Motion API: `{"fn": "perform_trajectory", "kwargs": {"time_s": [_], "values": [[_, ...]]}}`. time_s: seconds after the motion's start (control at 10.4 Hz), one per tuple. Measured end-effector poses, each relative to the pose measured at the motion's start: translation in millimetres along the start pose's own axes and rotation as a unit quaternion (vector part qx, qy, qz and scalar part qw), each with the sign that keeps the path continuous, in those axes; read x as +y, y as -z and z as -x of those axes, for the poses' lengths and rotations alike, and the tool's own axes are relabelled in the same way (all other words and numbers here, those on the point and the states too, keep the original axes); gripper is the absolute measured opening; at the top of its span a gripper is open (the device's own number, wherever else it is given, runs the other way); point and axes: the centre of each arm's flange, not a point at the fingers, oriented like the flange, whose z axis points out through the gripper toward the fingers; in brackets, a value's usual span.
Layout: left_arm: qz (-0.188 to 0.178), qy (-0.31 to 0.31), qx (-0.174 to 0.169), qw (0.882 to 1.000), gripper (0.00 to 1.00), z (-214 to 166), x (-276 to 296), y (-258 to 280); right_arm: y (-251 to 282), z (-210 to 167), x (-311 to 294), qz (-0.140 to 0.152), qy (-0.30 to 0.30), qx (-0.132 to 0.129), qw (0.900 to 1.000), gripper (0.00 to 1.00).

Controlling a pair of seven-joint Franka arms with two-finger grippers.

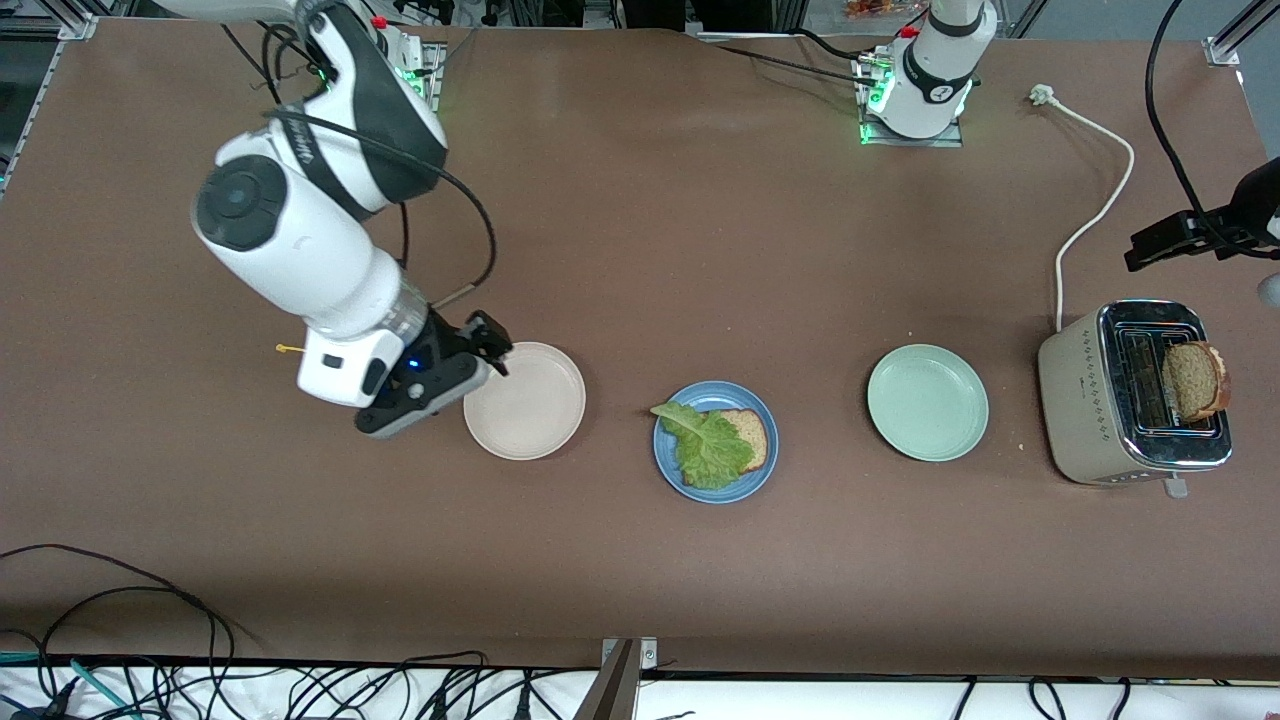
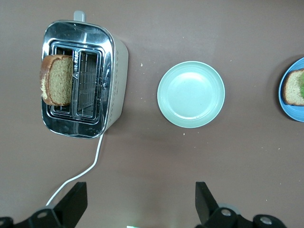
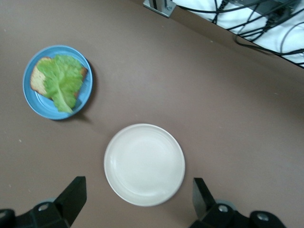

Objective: Make sandwich in blue plate with both arms
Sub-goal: 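Withdraw the right gripper toward the yellow squeeze bottle, then open the right gripper around the yellow squeeze bottle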

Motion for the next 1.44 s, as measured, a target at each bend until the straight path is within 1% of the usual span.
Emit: {"fn": "perform_trajectory", "kwargs": {"time_s": [0.19,0.38,0.48,0.58,0.67,0.77,0.96,1.05,1.25,1.34,1.44], "values": [[0.0,0.002,0.0,1.0,1.0,-0.3,-1.9,-0.4,19.7,26.8,41.4,0.003,0.011,-0.021,1.0,1.0],[0.0,0.005,-0.001,1.0,1.0,-0.8,-5.5,-0.8,44.5,65.4,97.9,0.018,0.002,-0.054,0.998,1.0],[0.001,0.005,-0.001,1.0,1.0,-0.9,-6.0,-0.9,52.5,87.1,126.8,0.025,0.008,-0.063,0.998,0.99],[0.001,0.005,-0.001,1.0,1.0,-0.9,-6.1,-1.0,52.8,109.2,150.7,0.025,0.016,-0.068,0.997,0.99],[0.001,0.005,-0.001,1.0,1.0,-0.9,-6.1,-1.0,45.8,128.7,170.6,0.017,0.03,-0.059,0.998,0.99],[0.001,0.005,-0.001,1.0,1.0,-0.9,-6.3,-0.9,33.0,147.4,189.8,0.007,0.046,-0.043,0.998,0.99],[0.001,0.006,-0.001,1.0,1.0,-0.9,-6.5,-1.0,-0.7,186.4,228.4,-0.018,0.084,-0.006,0.996,1.0],[0.001,0.006,-0.001,1.0,1.0,-0.9,-6.5,-1.0,-17.7,205.8,244.3,-0.039,0.108,0.019,0.993,1.0],[0.001,0.006,-0.001,1.0,1.0,-0.9,-6.6,-0.9,-49.9,237.2,265.2,-0.081,0.159,0.072,0.981,0.99],[0.001,0.006,-0.001,1.0,1.0,-0.9,-6.6,-0.9,-65.6,249.0,275.9,-0.095,0.184,0.098,0.973,0.99],[0.001,0.006,-0.001,1.0,1.0,-0.9,-6.6,-1.0,-82.9,259.4,287.8,-0.107,0.208,0.13,0.964,0.99]]}}
